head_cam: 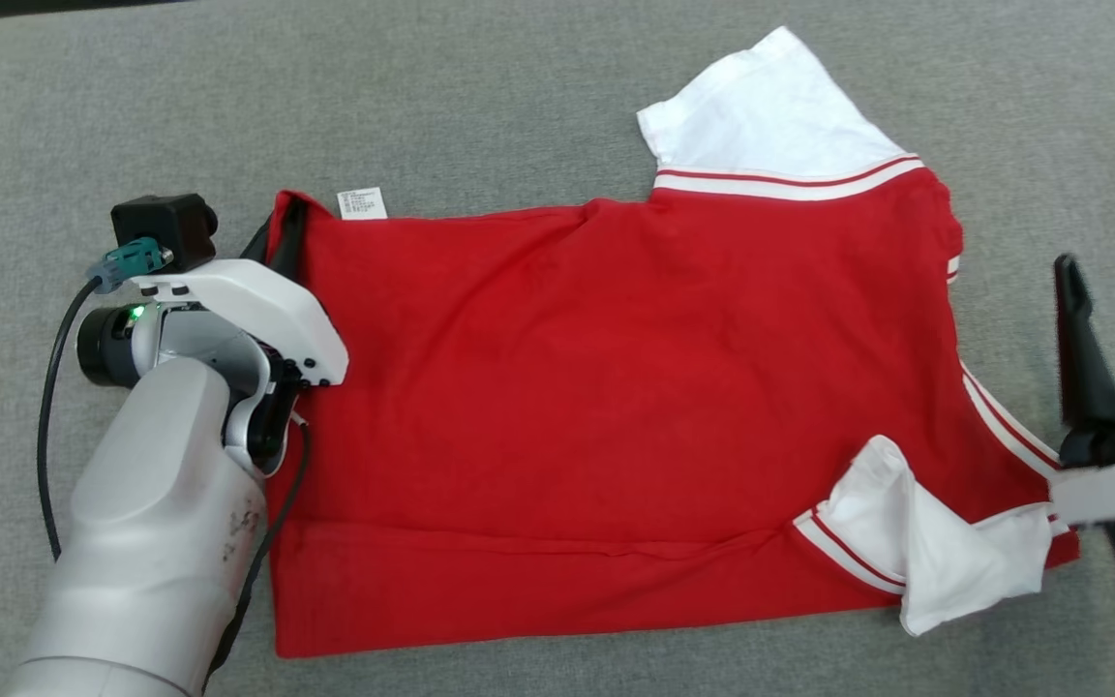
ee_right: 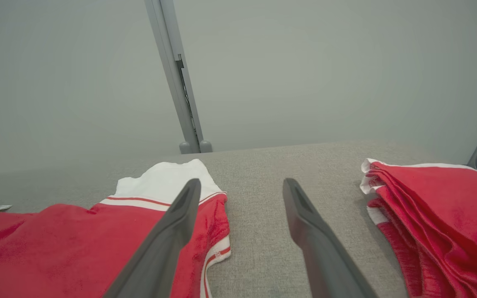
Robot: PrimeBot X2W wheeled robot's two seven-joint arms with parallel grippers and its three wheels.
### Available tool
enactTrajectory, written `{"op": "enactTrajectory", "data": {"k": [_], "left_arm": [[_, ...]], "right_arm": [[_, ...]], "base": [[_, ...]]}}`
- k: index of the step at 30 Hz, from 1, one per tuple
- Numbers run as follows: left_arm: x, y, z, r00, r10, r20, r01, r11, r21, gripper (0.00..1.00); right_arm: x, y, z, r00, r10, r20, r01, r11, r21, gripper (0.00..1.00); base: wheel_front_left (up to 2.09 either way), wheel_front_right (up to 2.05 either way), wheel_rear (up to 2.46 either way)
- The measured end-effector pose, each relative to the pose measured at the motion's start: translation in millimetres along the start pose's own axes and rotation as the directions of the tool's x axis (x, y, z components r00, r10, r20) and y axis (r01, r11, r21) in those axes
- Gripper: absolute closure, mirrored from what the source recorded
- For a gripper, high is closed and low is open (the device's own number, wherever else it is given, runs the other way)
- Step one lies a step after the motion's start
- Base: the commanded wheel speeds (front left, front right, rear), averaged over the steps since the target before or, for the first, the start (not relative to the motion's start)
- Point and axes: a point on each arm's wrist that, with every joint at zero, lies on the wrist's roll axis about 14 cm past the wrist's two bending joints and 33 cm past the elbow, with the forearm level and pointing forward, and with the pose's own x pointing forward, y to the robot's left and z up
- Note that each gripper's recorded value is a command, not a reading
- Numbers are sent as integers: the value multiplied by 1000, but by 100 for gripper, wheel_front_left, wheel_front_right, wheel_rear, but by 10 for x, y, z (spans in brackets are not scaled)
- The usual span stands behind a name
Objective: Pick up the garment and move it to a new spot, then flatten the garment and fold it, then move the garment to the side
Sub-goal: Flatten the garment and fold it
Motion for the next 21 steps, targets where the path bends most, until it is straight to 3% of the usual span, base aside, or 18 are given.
{"op": "enactTrajectory", "data": {"k": [5, 13, 21], "left_arm": [[28, -45, 68, 999, -12, 43, 13, 1000, -17, 100], [138, -25, 202, 991, -31, 129, 37, 998, -44, 100], [106, 88, 137, 991, -21, 132, 32, 997, -75, 100]], "right_arm": [[350, -76, 88, 1000, 25, 11, -24, 1000, -15, 0], [1386, 80, 88, 990, 136, -36, -137, 990, -40, 0], [2058, 523, -574, 924, 239, -299, -264, 964, -45, 0]], "base": [[0, 0, 0], [0, 0, 0], [0, 0, 0]]}}
